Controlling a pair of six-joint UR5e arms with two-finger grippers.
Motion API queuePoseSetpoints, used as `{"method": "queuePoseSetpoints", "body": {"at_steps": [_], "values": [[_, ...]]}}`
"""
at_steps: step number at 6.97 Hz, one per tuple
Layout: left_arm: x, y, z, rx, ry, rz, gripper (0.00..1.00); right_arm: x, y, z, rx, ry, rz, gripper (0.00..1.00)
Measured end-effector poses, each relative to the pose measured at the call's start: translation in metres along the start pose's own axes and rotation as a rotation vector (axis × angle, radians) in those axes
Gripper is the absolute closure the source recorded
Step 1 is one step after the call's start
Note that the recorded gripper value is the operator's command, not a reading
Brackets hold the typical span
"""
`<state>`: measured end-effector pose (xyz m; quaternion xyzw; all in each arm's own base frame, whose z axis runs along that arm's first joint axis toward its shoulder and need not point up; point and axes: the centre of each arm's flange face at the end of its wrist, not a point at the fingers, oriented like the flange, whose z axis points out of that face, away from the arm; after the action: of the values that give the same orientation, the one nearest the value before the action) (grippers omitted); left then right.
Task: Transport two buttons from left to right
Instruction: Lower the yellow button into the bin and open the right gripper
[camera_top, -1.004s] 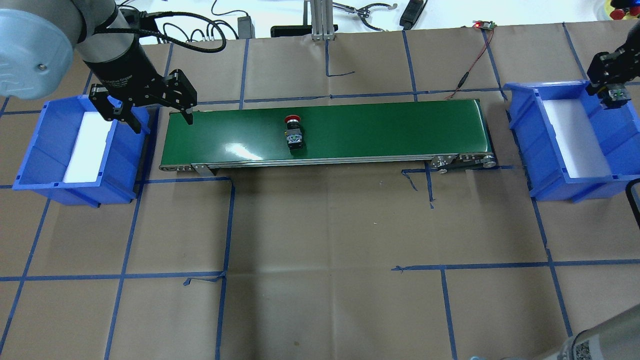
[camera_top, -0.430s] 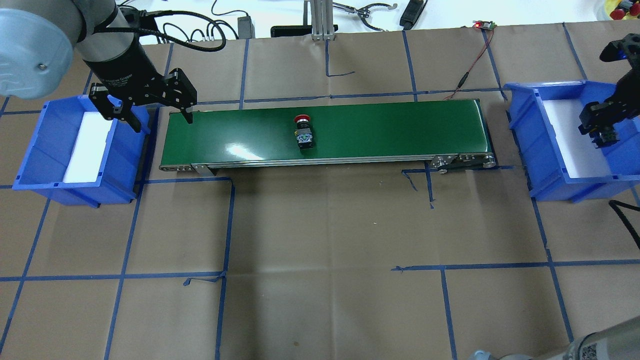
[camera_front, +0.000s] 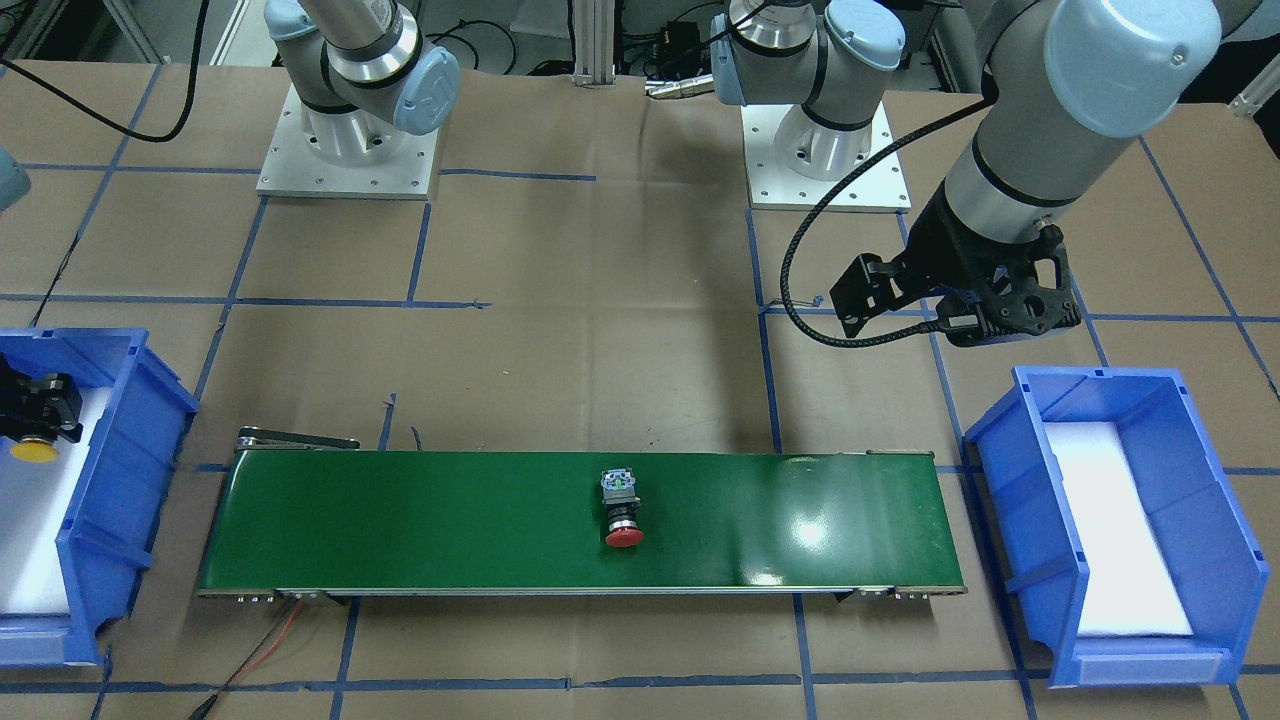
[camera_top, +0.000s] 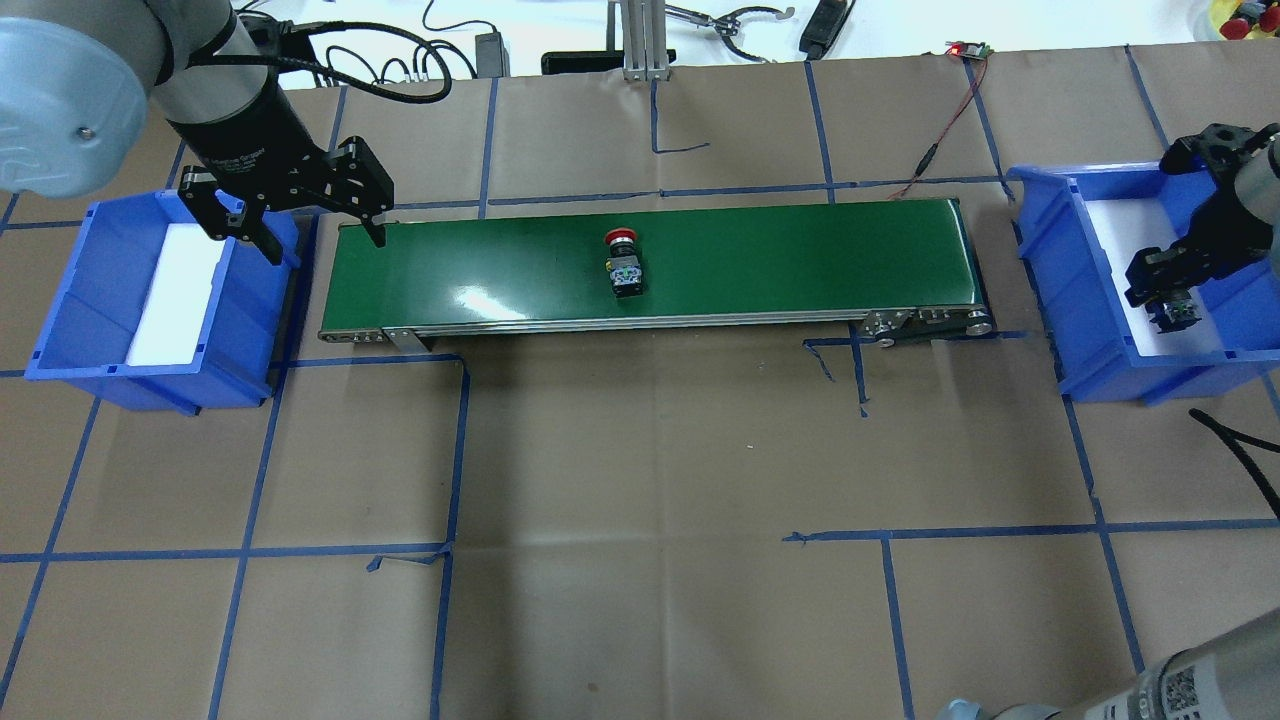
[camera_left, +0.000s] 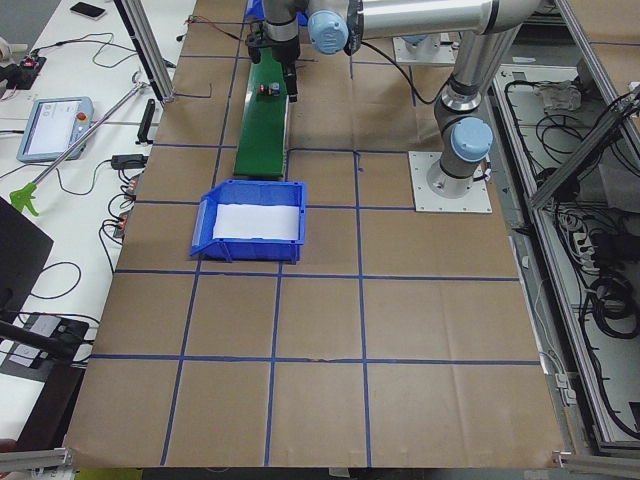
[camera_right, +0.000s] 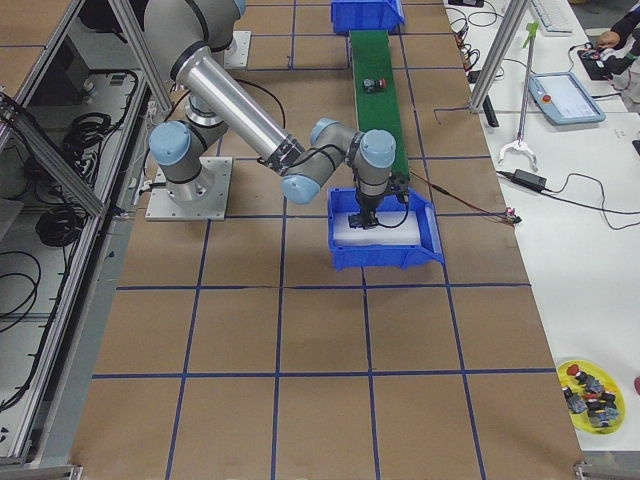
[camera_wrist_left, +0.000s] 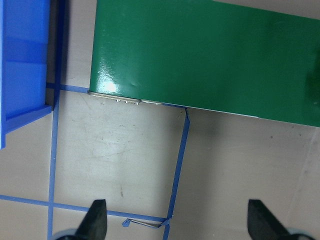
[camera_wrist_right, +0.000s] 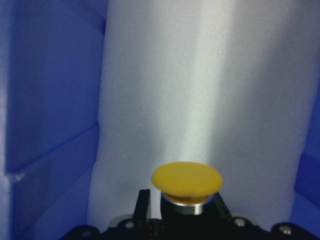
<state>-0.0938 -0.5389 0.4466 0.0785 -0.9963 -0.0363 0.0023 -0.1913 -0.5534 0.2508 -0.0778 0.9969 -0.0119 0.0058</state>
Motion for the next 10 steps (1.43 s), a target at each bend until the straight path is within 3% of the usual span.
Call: {"method": "queuePoseSetpoints", "body": {"at_steps": [3, 4, 5, 10], "values": [[0.0, 0.0, 0.0, 0.001, 0.0, 0.0, 0.0, 0.004, 0.0, 0.024, -0.025, -0.021, 0.004, 0.91], [0.0, 0.0, 0.0, 0.001, 0.0, 0.0, 0.0, 0.005, -0.001, 0.03, -0.03, -0.024, 0.005, 0.59], [0.0, 0.0, 0.0, 0.0, 0.0, 0.0, 0.0, 0.007, -0.001, 0.034, -0.034, -0.023, 0.006, 0.01], [0.0, -0.003, 0.004, -0.005, 0.0, 0.0, 0.0, 0.01, -0.005, 0.017, -0.011, 0.006, 0.015, 0.0]]}}
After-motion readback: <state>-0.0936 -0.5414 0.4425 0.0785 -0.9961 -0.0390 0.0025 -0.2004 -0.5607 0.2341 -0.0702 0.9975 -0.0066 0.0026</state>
